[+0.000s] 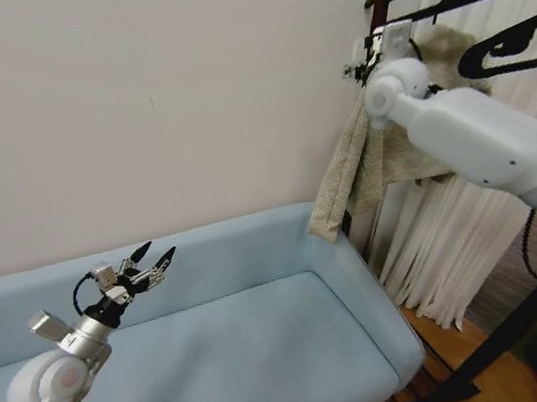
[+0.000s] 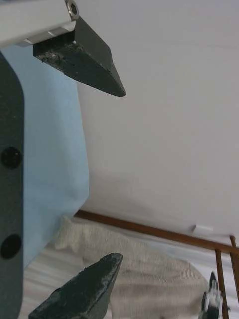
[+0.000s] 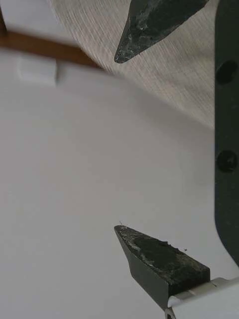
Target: Pick up the clothes from the sofa and hang them on the clothes hanger.
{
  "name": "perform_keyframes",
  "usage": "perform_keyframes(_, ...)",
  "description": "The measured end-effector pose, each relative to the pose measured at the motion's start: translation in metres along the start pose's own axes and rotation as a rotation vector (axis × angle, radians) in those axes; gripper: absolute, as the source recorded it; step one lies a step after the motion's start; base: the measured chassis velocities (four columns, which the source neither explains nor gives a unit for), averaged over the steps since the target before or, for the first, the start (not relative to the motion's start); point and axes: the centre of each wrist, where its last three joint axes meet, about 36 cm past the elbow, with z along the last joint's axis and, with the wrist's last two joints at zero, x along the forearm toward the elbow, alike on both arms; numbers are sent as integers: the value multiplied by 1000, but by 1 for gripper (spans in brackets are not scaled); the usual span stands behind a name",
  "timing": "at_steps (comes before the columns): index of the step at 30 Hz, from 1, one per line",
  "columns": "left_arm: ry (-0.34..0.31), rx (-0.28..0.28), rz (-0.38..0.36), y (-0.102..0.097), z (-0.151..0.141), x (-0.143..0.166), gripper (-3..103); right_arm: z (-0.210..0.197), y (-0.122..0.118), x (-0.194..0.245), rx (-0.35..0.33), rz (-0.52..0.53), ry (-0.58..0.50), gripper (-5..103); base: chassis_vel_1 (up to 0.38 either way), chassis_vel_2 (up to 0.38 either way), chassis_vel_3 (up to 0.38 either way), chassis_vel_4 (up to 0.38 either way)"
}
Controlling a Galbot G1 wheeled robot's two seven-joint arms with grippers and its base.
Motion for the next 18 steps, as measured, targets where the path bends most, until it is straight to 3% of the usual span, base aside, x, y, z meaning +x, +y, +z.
perform_keyframes(1,-2,-23,-45,-3,2,1,100,15,-2,16,3,-99,5,100,0,0,0,0)
perform_keyframes(3,-2,-37,-70,-5,3,1,100,24,-4,24,4,-146,9,100,0,0,0,0)
perform_keyframes(6,-5,-126,-228,-23,9,5,100,72,-13,60,-4,-341,9,100,0,0,0,0)
perform_keyframes(8,-6,-133,-245,-26,9,6,100,77,-14,62,-8,-359,7,100,0,0,0,0)
perform_keyframes(10,-8,-176,-338,-41,13,11,100,111,-19,80,-26,-455,-17,100,0,0,0,0)
perform_keyframes(14,-12,-184,-423,-55,19,19,100,156,-25,99,-40,-516,-14,100,0,0,0,0)
perform_keyframes(16,-7,-178,-475,-64,26,30,100,211,-25,123,-51,-541,13,100,0,0,0,0)
perform_keyframes(18,-5,-181,-509,-69,34,37,100,238,-24,140,-45,-534,8,100,0,0,0,0)
